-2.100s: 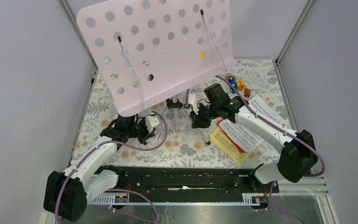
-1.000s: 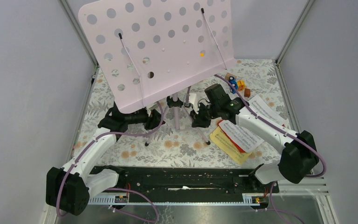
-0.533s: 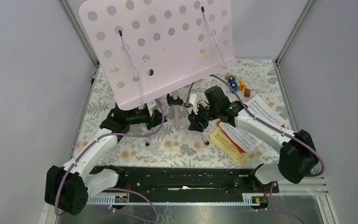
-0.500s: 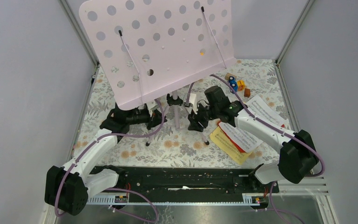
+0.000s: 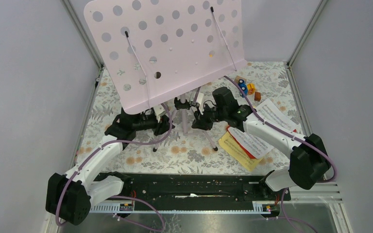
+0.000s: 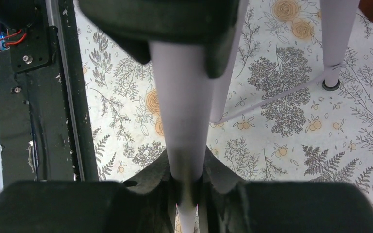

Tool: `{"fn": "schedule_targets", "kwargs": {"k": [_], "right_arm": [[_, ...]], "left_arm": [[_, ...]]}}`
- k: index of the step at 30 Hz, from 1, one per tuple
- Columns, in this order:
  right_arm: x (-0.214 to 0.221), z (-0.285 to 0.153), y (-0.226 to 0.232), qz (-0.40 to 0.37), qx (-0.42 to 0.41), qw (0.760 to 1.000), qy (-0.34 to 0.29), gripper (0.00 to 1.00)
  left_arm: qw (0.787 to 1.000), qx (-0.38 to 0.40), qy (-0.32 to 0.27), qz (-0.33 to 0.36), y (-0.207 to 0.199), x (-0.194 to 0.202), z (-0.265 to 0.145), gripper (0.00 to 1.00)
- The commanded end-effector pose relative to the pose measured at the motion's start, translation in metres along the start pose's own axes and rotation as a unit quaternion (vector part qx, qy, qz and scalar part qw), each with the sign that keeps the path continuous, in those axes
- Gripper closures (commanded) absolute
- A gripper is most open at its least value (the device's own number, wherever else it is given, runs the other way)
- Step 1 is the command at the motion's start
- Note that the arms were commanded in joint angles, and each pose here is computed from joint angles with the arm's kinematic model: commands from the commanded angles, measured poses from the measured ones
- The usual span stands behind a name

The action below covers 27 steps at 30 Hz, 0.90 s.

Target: Set up the instrument practice props

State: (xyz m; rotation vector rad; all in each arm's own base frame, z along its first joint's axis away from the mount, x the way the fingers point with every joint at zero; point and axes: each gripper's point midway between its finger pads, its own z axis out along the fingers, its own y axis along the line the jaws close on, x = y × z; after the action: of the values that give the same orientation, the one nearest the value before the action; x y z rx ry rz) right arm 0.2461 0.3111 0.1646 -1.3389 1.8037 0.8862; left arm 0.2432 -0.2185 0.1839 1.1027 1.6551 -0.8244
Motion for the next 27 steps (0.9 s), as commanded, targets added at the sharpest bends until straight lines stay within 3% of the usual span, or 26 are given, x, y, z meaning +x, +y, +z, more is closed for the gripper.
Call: {"fn": "schedule_targets", "kwargs": {"k": [1, 6, 9, 13, 17, 22, 27], "right_arm": [[-0.007, 0.0, 0.002, -0.008, 0.004, 1.0, -0.015, 1.0], [0.004, -0.001, 0.005, 0.003, 0.006, 1.0, -0.006, 1.0], [0.007, 0.0, 0.006, 0.009, 0.003, 1.0, -0.003, 1.0], [0.01, 0.002, 0.007, 0.014, -0.002, 1.0, -0.001, 1.0], [0.01, 0.003, 0.006, 0.016, -0.002, 1.0, 0.0, 1.0], [0.012, 0.002, 0.007, 0.017, 0.0, 1.0, 0.002, 1.0], [0.014, -0.002, 0.006, 0.024, 0.004, 0.999, 0.022, 1.0]], "left_arm": [[0.999, -0.017, 0.033, 0.017, -0.001, 0.02, -0.007, 0.55], [0.996, -0.042, 0.071, 0.024, 0.002, 0.044, -0.017, 0.16], [0.994, -0.051, 0.094, 0.026, 0.004, 0.063, -0.019, 0.1], [0.99, -0.07, 0.116, 0.028, 0.012, 0.085, -0.018, 0.13], [0.987, -0.074, 0.138, 0.027, 0.018, 0.097, -0.014, 0.26], [0.985, -0.067, 0.158, 0.015, 0.021, 0.108, -0.009, 0.52], [0.982, -0.053, 0.182, 0.009, 0.014, 0.118, -0.013, 0.93]]}}
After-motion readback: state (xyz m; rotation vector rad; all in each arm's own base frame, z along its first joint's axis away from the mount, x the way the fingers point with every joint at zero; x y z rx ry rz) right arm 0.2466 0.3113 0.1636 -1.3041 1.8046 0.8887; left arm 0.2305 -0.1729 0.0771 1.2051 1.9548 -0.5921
